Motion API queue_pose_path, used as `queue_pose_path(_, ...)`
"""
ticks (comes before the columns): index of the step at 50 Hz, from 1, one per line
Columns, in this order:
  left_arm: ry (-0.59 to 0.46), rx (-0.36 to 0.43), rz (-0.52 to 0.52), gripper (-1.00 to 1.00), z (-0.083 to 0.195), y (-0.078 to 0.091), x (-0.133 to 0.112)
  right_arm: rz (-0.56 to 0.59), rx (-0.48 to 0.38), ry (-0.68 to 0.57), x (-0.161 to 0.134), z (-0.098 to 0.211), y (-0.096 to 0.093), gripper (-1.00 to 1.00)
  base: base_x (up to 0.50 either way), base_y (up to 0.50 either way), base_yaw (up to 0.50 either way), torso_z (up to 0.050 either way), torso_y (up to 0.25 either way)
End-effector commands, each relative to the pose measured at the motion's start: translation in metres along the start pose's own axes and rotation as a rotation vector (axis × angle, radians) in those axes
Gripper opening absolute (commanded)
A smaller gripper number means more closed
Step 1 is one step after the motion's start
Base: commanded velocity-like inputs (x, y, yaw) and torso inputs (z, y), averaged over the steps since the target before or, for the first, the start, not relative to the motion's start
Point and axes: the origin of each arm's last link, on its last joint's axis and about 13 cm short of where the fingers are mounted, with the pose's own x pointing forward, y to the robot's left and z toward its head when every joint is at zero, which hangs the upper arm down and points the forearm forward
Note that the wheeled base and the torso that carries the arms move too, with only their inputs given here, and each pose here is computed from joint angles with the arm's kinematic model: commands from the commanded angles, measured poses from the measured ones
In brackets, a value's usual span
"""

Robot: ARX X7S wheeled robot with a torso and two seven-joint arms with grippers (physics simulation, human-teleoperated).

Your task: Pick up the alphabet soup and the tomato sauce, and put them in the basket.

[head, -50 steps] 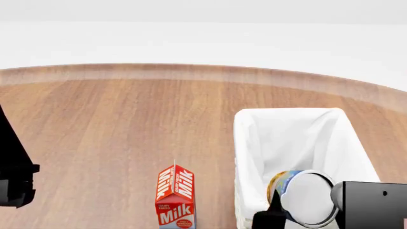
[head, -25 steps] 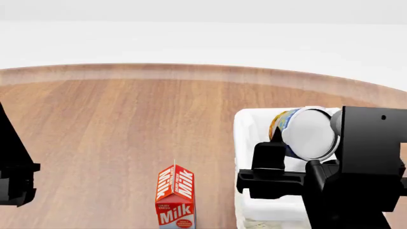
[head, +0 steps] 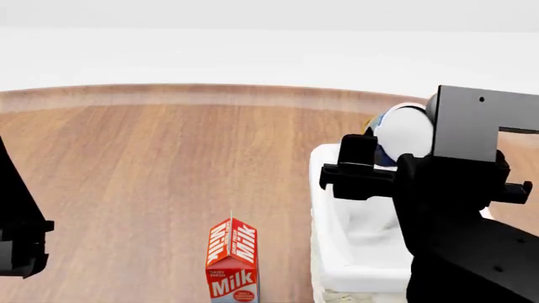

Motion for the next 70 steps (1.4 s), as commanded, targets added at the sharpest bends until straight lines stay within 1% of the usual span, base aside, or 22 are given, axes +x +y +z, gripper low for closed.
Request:
queue_pose_path(1,0.005,-0.003,0.002,1.00,-0.001,0.000,-0.002,-0.017,-0.022,-0.020,0.033,0.001,0.001,-1.00,0.00,0.00,0.00,0.000,0.000)
queue_pose_path(5,0.005,-0.003,0.000,1.00,-0.001,0.000,-0.002,-0.032,-0.046,-0.016,0.044,0.000,0.001,-1.00,0.00,0.00,0.00,0.000,0.000)
queue_pose_path(8,0.005,-0.001,0.002,1.00,-0.001,0.001,-0.001,-0.052,-0.040,-0.012,0.055,0.001,-0.001,-1.00,0.00,0.00,0.00,0.000,0.003)
queue_pose_path(11,0.005,0.000,0.002,1.00,-0.001,0.001,-0.001,-0.084,-0.055,-0.008,0.069,0.000,-0.003,-1.00,0.00,0.00,0.00,0.000,0.000)
queue_pose_path(23,0.005,0.002,0.000,1.00,-0.001,0.001,0.000,-0.130,-0.033,0.004,0.099,-0.001,-0.009,-1.00,0.00,0.00,0.00,0.000,0.001)
queue_pose_path(31,0.007,-0.001,-0.002,1.00,-0.001,0.000,0.000,-0.135,-0.024,0.007,0.115,-0.001,-0.008,-1.00,0.00,0.00,0.00,0.000,0.000)
queue_pose_path(35,0.009,-0.004,-0.002,1.00,-0.001,0.001,-0.001,-0.125,-0.041,0.013,0.121,-0.003,-0.007,-1.00,0.00,0.00,0.00,0.000,0.003)
queue_pose_path(41,0.014,-0.005,-0.002,1.00,-0.001,0.000,-0.003,-0.152,-0.057,0.032,0.132,-0.007,-0.008,-1.00,0.00,0.00,0.00,0.000,0.000)
queue_pose_path(48,0.016,-0.006,-0.003,1.00,-0.002,0.000,-0.003,-0.180,-0.044,0.044,0.143,-0.006,-0.006,-1.00,0.00,0.00,0.00,0.001,0.000)
queue_pose_path(50,0.013,-0.006,-0.002,1.00,-0.001,0.000,-0.003,-0.178,-0.045,0.051,0.144,-0.007,-0.004,-1.00,0.00,0.00,0.00,0.000,0.005)
queue_pose_path(58,0.005,-0.008,-0.002,1.00,-0.001,0.000,-0.002,-0.207,-0.053,0.077,0.148,-0.010,-0.008,-1.00,0.00,0.00,0.00,0.000,0.000)
queue_pose_path(61,0.003,-0.010,0.001,1.00,-0.001,0.000,-0.002,-0.199,-0.053,0.087,0.149,-0.011,-0.008,-1.00,0.00,0.00,0.00,0.000,0.000)
queue_pose_path(62,0.002,-0.009,-0.001,1.00,0.000,0.000,-0.002,-0.199,-0.058,0.094,0.150,-0.020,-0.008,-1.00,0.00,0.00,0.00,0.000,0.000)
queue_pose_path(63,0.002,-0.008,-0.002,1.00,0.000,0.000,-0.002,-0.197,-0.057,0.096,0.150,-0.014,-0.008,-1.00,0.00,0.00,0.00,0.000,0.000)
queue_pose_path(70,-0.001,-0.008,0.000,1.00,0.000,0.001,-0.002,-0.184,-0.070,0.119,0.152,-0.017,-0.009,-1.00,0.00,0.00,0.00,0.000,0.001)
